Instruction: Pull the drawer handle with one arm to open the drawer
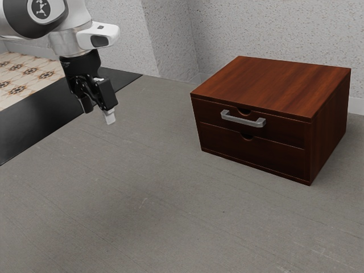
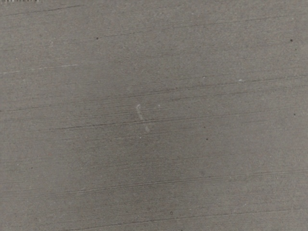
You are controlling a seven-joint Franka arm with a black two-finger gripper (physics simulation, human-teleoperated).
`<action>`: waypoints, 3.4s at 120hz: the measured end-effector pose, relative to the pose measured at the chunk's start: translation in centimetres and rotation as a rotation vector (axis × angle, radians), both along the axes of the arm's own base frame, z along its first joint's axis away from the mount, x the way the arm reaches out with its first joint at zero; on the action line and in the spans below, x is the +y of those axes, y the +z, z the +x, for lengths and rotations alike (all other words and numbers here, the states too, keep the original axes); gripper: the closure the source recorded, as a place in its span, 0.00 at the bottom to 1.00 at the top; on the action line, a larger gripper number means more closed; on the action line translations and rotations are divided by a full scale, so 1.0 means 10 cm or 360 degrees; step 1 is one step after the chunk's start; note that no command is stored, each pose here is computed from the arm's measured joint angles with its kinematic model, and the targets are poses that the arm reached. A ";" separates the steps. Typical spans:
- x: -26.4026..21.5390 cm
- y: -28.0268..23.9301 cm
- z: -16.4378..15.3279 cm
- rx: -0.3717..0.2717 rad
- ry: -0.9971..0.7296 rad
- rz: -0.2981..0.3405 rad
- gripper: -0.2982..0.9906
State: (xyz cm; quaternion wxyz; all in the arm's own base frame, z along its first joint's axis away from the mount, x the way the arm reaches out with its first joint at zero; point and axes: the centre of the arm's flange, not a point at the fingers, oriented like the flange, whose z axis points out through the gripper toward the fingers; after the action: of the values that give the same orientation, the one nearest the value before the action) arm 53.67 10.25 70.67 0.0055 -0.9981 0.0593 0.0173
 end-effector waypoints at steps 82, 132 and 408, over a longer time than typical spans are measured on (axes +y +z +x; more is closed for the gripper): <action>-0.52 1.58 -0.74 -0.0557 -0.0087 0.0086 0.23; -0.38 0.57 -1.32 -0.0266 0.0035 -0.0025 0.23; -1.48 -1.35 1.32 -0.0812 -0.2157 0.0175 0.23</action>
State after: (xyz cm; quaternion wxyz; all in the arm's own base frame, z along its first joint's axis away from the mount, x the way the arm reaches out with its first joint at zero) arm 66.90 -4.58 57.21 0.0788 -0.7133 0.6606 -0.2204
